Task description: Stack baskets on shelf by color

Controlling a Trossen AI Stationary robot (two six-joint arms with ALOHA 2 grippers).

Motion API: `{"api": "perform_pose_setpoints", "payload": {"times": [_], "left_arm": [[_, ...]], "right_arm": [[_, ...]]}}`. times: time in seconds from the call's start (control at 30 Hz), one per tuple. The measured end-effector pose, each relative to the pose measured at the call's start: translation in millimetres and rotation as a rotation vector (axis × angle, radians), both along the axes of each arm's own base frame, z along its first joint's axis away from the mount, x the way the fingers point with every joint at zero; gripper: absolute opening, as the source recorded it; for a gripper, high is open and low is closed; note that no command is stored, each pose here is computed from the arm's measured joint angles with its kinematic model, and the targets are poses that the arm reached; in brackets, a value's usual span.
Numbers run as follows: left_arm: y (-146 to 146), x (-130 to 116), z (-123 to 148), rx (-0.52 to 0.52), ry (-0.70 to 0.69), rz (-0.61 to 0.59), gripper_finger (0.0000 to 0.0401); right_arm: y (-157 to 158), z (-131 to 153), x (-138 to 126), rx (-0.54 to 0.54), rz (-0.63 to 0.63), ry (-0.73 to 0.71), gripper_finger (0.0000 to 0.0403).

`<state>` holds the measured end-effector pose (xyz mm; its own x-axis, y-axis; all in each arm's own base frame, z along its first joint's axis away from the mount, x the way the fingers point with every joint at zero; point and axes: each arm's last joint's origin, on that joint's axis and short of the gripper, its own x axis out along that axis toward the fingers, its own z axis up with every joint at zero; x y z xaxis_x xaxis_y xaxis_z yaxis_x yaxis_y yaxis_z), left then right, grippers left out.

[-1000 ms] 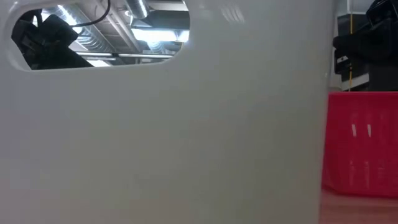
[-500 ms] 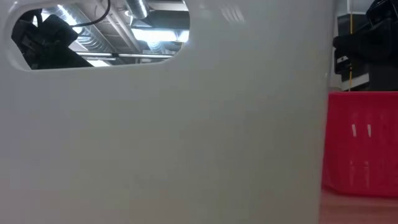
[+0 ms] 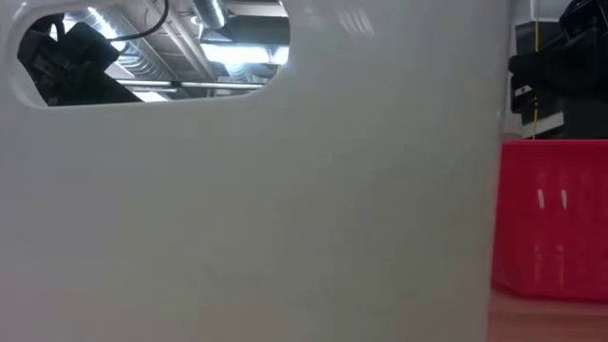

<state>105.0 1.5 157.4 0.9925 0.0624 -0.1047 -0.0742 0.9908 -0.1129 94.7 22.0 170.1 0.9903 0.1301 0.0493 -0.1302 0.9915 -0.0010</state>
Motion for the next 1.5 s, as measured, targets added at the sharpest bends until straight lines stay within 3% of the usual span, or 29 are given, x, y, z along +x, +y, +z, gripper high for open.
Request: {"api": "perform_pose_setpoints", "payload": {"times": [1.07, 1.23, 1.5], "left_arm": [[0.0, 0.0, 0.0, 0.000, 0.000, 0.000, 0.0074], [0.0, 0.0, 0.0, 0.051, 0.003, -0.006, 0.0074], [0.0, 0.0, 0.0, 0.052, 0.003, -0.005, 0.0074]], "right_arm": [[0.0, 0.0, 0.0, 0.000, 0.000, 0.000, 0.0011], [0.0, 0.0, 0.0, 0.000, 0.000, 0.000, 0.0011], [0.0, 0.0, 0.0, 0.000, 0.000, 0.000, 0.0011]]}}
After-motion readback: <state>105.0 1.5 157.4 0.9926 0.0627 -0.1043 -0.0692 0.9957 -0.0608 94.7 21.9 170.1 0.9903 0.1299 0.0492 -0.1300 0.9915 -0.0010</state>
